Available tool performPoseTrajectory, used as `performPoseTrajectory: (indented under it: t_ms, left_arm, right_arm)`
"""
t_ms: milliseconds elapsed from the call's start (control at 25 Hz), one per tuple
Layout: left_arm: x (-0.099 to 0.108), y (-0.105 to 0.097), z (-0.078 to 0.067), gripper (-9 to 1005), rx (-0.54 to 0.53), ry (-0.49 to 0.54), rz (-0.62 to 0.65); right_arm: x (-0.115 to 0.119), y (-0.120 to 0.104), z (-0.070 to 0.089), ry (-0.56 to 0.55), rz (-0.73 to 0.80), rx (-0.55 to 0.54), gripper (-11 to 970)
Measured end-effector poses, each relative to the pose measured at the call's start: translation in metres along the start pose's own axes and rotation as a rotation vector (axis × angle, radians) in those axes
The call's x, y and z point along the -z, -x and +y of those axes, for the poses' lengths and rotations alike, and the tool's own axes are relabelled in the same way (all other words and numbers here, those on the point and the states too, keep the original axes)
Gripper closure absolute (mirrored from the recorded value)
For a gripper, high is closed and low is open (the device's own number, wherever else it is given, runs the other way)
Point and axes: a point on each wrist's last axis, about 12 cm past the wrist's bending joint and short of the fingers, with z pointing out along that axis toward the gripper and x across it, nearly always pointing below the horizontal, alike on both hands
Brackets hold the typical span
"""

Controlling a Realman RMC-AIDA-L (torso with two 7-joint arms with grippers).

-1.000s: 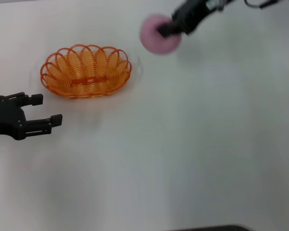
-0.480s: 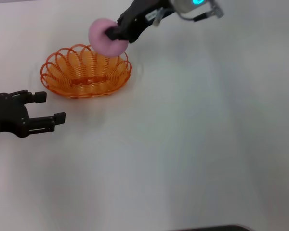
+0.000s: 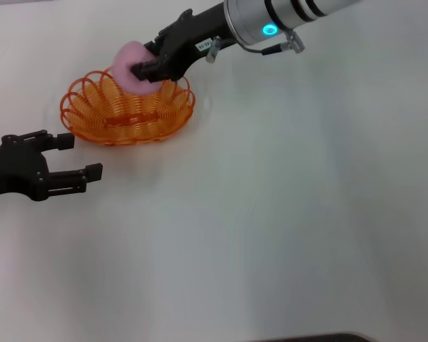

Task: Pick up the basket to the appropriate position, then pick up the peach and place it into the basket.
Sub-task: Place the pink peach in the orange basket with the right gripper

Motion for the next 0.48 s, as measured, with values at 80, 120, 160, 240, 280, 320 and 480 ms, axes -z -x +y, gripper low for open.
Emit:
performPoseTrajectory:
  t_ms: [80,120,160,240,280,320,480]
  left_arm:
    - [0.000,0.000,0.000,153,0.000,-0.001,0.000]
    - [0.000,0.000,0.000,153,0.001,-0.001,-0.001]
    - [-0.001,0.000,0.000,153,0.001,-0.002,-0.001]
    - [-0.001,0.000,-0.001,153,0.001,-0.002,0.000]
    - [-0.001,0.000,-0.001,153,0.001,-0.002,0.000]
    - [-0.001,-0.001,-0.001,153,0.002,-0.002,0.000]
    - [0.000,-0.001,-0.001,153,0.006,0.000,-0.007]
  right_arm:
    - [0.000,-0.002,0.001,0.006,0.000,-0.008,774]
    - [-0.001,-0.002,0.001,0.008,-0.001,-0.012,766]
    - [-0.001,-0.003,0.001,0.010,-0.002,-0.016,721]
    - [-0.001,-0.005,0.001,0.012,-0.008,-0.021,630]
    - [0.000,-0.006,0.001,0.012,-0.013,-0.024,585]
    - [0.000,-0.008,0.001,0.012,-0.021,-0.029,540]
    - [0.004,-0.016,0.001,0.013,-0.066,-0.062,254]
